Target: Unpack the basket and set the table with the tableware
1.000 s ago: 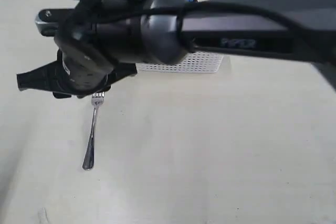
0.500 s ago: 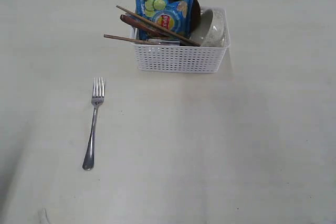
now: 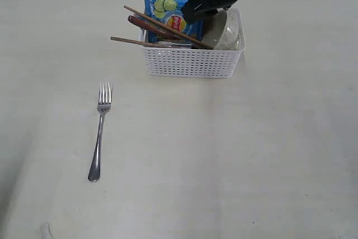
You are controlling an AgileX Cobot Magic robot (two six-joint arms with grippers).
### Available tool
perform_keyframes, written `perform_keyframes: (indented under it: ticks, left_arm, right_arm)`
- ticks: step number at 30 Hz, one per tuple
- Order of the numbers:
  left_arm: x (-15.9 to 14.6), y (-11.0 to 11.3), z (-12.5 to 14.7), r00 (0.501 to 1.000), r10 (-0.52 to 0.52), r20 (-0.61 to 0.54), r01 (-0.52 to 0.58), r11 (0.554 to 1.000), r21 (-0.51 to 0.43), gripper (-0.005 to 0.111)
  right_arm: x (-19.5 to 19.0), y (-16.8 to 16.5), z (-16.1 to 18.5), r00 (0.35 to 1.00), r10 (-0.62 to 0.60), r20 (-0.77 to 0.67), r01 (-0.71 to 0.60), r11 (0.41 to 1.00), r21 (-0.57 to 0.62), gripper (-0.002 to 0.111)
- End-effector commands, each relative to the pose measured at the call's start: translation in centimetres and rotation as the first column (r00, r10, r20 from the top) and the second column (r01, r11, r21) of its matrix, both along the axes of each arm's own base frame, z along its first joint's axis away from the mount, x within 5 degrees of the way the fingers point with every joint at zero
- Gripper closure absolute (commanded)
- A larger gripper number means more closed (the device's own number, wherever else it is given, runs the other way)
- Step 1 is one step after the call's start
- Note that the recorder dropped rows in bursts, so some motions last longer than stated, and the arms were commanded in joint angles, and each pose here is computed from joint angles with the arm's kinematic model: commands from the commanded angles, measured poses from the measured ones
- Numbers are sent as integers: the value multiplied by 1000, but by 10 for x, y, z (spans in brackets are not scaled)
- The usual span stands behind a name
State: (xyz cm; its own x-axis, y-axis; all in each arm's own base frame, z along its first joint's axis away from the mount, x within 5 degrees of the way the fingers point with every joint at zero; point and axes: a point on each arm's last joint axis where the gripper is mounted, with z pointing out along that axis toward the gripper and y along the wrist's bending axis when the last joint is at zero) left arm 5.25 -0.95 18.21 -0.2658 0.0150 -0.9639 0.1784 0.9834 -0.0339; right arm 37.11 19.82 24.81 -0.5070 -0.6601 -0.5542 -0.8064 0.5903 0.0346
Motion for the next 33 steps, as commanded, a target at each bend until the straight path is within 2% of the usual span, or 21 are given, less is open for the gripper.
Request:
perform_keyframes:
  ticks: [1, 5, 10, 15, 22, 28, 33]
  left_arm:
    - [0, 0, 0, 1000, -4, 11, 4, 1000, 2, 107]
    - [0, 0, 0, 1000, -4, 11, 4, 1000, 2, 107]
    - [0, 0, 0, 1000, -4, 11, 4, 1000, 2, 107]
    - [0, 0, 0, 1000, -4, 11, 4, 1000, 2, 107]
    - [0, 0, 0, 1000, -4, 11, 4, 1000, 2, 107]
    - [0, 0, 0, 1000, -4, 11, 4, 1000, 2, 107]
    - [0, 0, 0, 1000, -4, 11, 4, 1000, 2, 107]
  right_arm:
    - [10, 8, -9, 1000, -13, 1, 13, 998, 67, 67]
    - [17, 15, -13, 997, -38, -60, 45, 993, 110, 67]
    - [29, 23, -4, 998, -39, -49, 47, 985, 165, 67]
    - [34, 36, -8, 998, 60, -11, -58, 989, 140, 67]
    - [33, 53, -40, 987, 161, -17, -159, 983, 90, 67]
    - [39, 56, -56, 989, 146, -1, -145, 987, 75, 49]
    - [48, 57, -58, 993, 96, 71, -101, 992, 80, 49]
